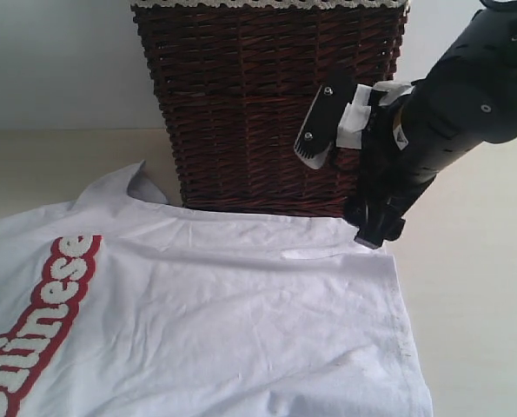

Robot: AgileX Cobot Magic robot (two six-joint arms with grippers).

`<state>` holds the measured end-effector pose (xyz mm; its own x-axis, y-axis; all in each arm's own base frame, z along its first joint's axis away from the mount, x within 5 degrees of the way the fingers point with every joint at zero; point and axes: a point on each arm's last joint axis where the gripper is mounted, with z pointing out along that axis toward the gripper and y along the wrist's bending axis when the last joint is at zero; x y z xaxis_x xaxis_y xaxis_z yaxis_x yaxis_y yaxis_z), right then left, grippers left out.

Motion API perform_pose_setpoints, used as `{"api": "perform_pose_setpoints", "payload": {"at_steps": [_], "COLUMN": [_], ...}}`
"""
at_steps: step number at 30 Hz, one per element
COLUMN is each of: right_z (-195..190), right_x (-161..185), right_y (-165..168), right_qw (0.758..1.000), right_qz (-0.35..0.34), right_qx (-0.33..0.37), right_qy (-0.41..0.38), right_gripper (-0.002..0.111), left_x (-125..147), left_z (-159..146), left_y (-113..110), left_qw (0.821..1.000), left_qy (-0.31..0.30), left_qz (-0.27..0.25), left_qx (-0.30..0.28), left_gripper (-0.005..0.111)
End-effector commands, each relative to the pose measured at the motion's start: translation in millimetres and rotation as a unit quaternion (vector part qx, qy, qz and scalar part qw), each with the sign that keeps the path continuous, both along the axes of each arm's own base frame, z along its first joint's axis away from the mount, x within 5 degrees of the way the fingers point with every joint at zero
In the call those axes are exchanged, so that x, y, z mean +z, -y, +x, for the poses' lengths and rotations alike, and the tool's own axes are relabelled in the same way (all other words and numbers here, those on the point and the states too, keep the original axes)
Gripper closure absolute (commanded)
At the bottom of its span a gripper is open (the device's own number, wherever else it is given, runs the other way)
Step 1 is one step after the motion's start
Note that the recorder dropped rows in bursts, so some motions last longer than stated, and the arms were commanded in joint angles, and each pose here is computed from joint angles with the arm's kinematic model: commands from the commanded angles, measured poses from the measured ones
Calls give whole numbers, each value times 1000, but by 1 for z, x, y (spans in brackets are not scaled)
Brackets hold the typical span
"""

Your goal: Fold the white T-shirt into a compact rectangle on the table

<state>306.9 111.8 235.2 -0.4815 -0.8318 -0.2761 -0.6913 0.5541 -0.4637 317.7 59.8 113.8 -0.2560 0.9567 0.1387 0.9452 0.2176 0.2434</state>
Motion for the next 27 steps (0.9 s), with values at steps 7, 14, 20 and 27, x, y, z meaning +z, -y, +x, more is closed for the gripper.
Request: {"api": "perform_pose_setpoints", "payload": {"at_steps": [7, 14, 20, 27], "right_z": [-15, -30, -44, -34], "right_x": [-4, -9, -11, -35], "right_y": [1, -7, -7, 5], "right_qw": [996, 979, 952, 945], "right_qz": [-16, -2, -18, -77], "right_qx": [30, 120, 192, 187], "right_qy": [-82, -162, -236, -258], "right_gripper": [24, 3, 3, 3], "left_x": [-16, -16, -16, -16], "left_z": [-7, -7, -7, -7], "left_y": [5, 5, 5, 5], "left_qw": [998, 998, 998, 998], "left_qy": [-24, -24, -24, -23], "left_qz": [-31, -31, -31, -31], "left_qx": [45, 45, 45, 44], "left_gripper": [1, 1, 1, 1]}}
